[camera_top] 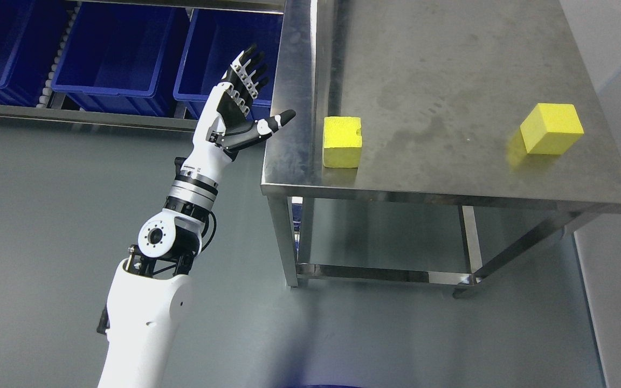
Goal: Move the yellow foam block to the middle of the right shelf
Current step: 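Reach the left hand toward the yellow foam cube nearest the table edge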
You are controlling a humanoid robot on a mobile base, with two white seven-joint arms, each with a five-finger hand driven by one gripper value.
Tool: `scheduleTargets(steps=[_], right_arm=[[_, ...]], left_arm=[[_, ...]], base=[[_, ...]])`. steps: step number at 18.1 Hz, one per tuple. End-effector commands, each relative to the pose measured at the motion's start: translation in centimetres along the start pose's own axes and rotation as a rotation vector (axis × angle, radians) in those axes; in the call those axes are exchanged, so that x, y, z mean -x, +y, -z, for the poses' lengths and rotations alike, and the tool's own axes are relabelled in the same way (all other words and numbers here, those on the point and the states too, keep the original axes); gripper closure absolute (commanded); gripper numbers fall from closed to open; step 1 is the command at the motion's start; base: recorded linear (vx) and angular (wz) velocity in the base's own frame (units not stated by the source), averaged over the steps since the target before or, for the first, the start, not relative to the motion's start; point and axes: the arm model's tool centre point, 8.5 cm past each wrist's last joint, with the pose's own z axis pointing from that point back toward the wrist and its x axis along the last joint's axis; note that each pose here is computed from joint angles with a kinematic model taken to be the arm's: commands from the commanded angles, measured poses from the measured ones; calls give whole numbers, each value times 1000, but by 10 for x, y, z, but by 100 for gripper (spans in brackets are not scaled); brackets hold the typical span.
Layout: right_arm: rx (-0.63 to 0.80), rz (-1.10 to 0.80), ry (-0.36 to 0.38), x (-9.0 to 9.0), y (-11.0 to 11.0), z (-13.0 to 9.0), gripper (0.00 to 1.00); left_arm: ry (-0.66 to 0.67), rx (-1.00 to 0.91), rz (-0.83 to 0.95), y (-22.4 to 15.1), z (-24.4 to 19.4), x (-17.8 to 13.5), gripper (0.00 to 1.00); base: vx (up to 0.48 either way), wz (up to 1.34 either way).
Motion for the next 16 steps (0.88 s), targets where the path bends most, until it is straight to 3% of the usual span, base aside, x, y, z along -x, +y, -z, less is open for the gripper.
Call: scheduleTargets(steps=[1,5,11,16], right_arm=[[17,8,7,10,-11,0,0],[17,8,7,10,-11,0,0],[17,8,5,9,-11,0,0],[17,8,7,10,-11,0,0]], left_arm=[[25,37,11,-8,-2,7,0],[27,58,45,-10,-1,6,0],[109,178,293,7,-5,10,0],[179,277,358,-5,30,27,0]], base=[[0,0],[0,0],[0,0],[0,0]])
